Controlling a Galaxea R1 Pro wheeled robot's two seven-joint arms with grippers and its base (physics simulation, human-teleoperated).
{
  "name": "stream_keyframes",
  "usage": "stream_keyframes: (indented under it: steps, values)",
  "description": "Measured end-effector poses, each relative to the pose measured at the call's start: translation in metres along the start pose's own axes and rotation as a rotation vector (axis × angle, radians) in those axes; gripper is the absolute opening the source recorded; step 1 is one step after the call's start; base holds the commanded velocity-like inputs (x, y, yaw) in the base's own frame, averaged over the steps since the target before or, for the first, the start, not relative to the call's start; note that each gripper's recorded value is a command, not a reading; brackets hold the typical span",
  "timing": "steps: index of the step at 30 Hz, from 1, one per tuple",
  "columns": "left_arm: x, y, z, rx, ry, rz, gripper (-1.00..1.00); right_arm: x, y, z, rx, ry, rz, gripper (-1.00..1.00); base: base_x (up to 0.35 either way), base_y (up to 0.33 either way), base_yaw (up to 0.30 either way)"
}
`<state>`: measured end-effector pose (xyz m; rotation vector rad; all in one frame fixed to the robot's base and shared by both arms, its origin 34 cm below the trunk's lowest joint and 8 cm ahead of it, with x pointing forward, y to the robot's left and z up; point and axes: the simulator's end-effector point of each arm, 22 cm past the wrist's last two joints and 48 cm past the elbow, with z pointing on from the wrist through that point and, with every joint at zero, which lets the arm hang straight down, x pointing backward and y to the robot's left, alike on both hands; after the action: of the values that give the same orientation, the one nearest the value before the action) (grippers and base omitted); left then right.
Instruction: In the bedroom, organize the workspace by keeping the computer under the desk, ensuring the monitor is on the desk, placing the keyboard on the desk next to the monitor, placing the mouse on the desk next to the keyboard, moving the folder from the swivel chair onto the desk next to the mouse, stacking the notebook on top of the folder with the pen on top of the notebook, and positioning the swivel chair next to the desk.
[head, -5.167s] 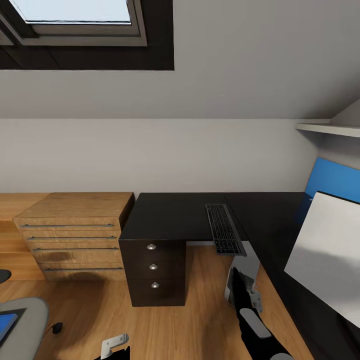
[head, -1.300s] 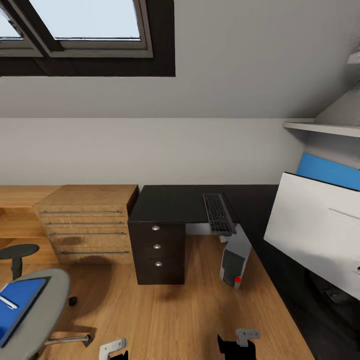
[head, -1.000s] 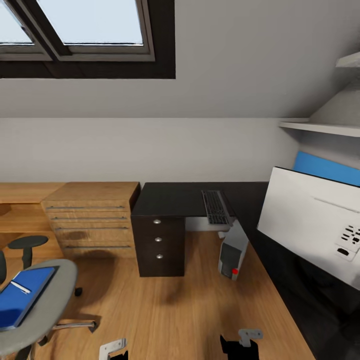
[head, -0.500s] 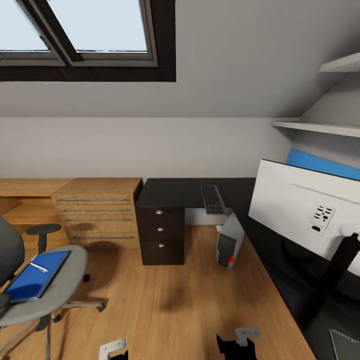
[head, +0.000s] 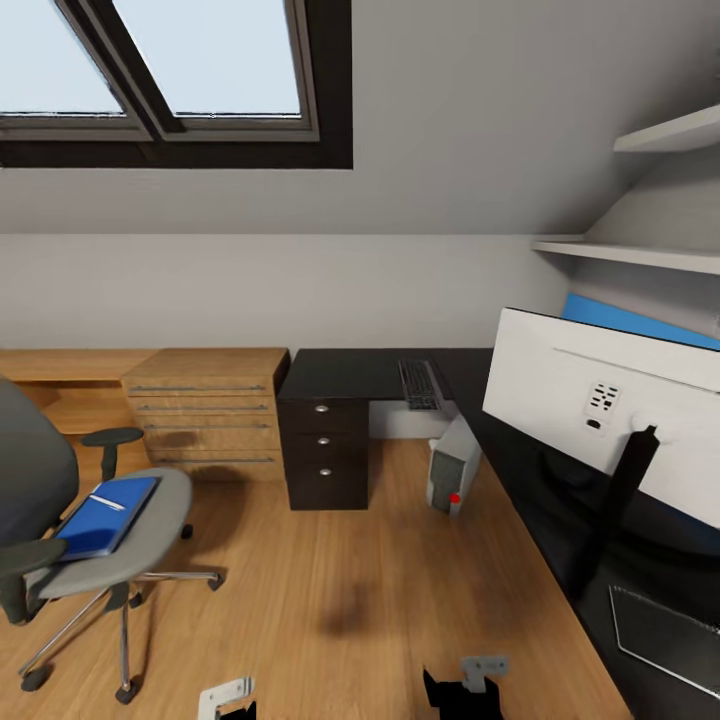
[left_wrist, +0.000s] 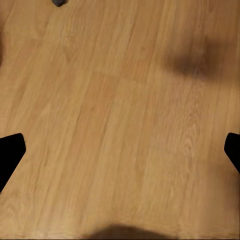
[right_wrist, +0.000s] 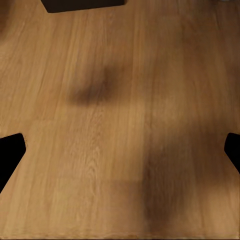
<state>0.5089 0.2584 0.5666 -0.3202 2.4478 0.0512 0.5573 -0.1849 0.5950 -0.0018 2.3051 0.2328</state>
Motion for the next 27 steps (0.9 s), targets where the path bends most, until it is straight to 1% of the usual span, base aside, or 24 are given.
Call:
stream_keyframes:
  steps: [13,17,20,27]
  values:
    - [0.0,0.0003,0.0,-0.001,0.0,0.0,1.0,-0.0042,0.0004,-0.0001,0.0,-0.02,-0.003,1.0,-0.329,-0.002,0.0]
    - [0.0,0.0003,-0.0001,-0.001,0.0,-0.001,1.0,-0.0045,0.0004,-0.0002,0.001,-0.022,-0.002,1.0,-0.278,-0.086,0.0]
    - [-0.0001,0.0003,-0.0002,-0.001,-0.001,-0.001,1.0,-0.0047,0.0002,-0.0004,0.001,-0.022,-0.002,1.0,-0.127,-0.141,0.0]
    - [-0.0003,0.0005,-0.0004,-0.002,-0.001,-0.001,1.0,-0.0047,0.0,-0.0005,0.002,-0.022,0.001,1.0,-0.019,-0.104,0.0]
